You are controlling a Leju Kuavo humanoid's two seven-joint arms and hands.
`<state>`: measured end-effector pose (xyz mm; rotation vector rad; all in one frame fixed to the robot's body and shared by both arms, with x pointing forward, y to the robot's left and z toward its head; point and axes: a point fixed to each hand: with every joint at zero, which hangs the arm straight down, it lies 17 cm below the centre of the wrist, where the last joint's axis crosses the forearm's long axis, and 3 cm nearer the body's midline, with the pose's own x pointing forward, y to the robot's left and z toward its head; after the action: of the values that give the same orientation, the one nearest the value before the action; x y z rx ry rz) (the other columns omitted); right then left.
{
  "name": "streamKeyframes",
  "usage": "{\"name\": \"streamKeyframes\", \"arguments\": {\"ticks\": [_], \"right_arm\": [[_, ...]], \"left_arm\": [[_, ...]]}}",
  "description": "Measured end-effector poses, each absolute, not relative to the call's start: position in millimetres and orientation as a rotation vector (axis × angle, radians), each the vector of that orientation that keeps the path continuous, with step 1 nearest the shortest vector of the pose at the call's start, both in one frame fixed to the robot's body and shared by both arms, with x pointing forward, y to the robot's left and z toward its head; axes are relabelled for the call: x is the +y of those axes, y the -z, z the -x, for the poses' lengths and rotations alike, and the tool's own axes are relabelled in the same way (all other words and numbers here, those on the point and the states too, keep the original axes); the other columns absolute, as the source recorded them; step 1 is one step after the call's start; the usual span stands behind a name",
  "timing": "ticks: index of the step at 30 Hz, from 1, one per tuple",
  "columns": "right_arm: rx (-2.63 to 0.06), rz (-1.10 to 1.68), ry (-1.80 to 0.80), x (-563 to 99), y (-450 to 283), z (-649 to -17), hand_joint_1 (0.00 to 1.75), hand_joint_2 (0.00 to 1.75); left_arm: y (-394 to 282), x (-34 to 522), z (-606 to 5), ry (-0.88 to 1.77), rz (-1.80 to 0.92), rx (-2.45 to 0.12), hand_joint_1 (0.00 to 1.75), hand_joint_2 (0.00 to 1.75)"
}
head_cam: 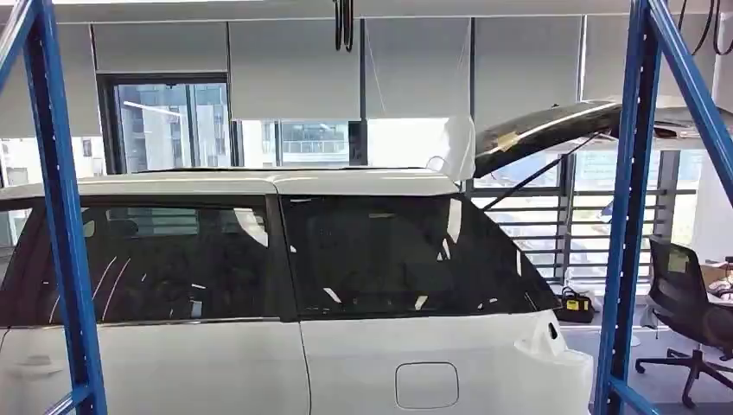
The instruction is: Take the parts from the cabinet and place them on the table.
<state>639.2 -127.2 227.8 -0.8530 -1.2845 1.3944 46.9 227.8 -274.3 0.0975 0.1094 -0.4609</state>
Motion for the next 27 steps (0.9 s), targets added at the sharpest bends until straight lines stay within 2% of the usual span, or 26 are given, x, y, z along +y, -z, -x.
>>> {"name": "streamKeyframes", "arguments": {"ticks": [27], "right_arm": [[-1.286, 0.85, -1.394, -124.9, -227.9, -639.0, 1.75, 1.75]], "left_arm": [[275.2, 222.9, -55.9, 0.448, -0.081, 0.054, 0.0, 0.0]]}}
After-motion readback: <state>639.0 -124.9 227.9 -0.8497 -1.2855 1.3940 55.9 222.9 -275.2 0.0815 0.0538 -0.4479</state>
